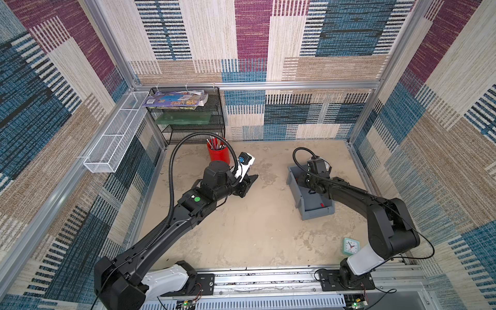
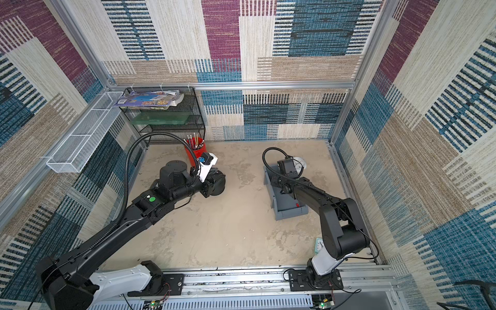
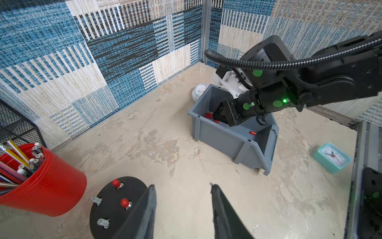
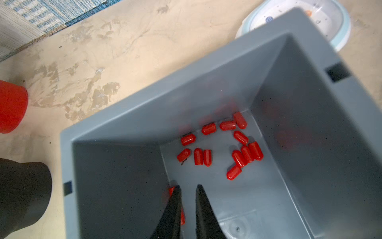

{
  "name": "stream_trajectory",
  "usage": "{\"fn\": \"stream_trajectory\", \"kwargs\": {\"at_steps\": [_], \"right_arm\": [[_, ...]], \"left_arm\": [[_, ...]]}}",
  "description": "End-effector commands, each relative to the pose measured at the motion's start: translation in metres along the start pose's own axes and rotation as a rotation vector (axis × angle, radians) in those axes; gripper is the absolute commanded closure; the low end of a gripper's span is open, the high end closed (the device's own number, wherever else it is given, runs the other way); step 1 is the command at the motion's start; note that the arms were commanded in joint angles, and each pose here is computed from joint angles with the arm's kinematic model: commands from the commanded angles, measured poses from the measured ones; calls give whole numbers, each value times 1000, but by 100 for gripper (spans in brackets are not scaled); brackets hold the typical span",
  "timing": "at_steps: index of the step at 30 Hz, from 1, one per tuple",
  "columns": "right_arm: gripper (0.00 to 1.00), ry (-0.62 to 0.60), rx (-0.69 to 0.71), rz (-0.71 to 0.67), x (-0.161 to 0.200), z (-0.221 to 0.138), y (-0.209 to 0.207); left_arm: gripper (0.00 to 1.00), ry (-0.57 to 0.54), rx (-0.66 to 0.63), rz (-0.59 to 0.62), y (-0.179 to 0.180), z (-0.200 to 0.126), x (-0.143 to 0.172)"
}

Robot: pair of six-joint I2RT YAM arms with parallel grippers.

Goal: Cover the protruding screws with screw protection sleeves
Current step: Adjust the storage box at the center of the board.

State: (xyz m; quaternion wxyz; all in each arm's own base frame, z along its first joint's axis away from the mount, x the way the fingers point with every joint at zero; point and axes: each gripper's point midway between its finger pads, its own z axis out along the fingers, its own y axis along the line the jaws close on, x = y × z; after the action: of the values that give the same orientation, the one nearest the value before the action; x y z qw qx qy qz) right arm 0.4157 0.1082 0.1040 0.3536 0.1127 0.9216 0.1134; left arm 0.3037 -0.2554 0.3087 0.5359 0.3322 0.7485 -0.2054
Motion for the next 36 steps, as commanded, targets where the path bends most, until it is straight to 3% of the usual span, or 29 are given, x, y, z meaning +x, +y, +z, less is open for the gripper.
{"fn": "stream_trajectory", "kwargs": {"at_steps": [1,7,17,22,28,36], "right_arm": [[83,33,-102,19,3,-5,21],[82,77,-191,45,10,-6,40],[81,47,-256,40,-6,-7,77],[81,9,-146,0,-15,-2,62],[80,-64,-38,-33,-32,-19,33],[76,-14,57,-47,-10,0,0]], "left_arm": [[57,-9,-13,15,2,-2,-2],[57,-13,-18,16,3,-3,-3],[57,-7,-17,14,3,-1,-1],[57,-9,-25,19,4,-3,-2],[57,-13,-30,24,5,-4,-1],[57,-9,-23,19,4,-2,-1]]}}
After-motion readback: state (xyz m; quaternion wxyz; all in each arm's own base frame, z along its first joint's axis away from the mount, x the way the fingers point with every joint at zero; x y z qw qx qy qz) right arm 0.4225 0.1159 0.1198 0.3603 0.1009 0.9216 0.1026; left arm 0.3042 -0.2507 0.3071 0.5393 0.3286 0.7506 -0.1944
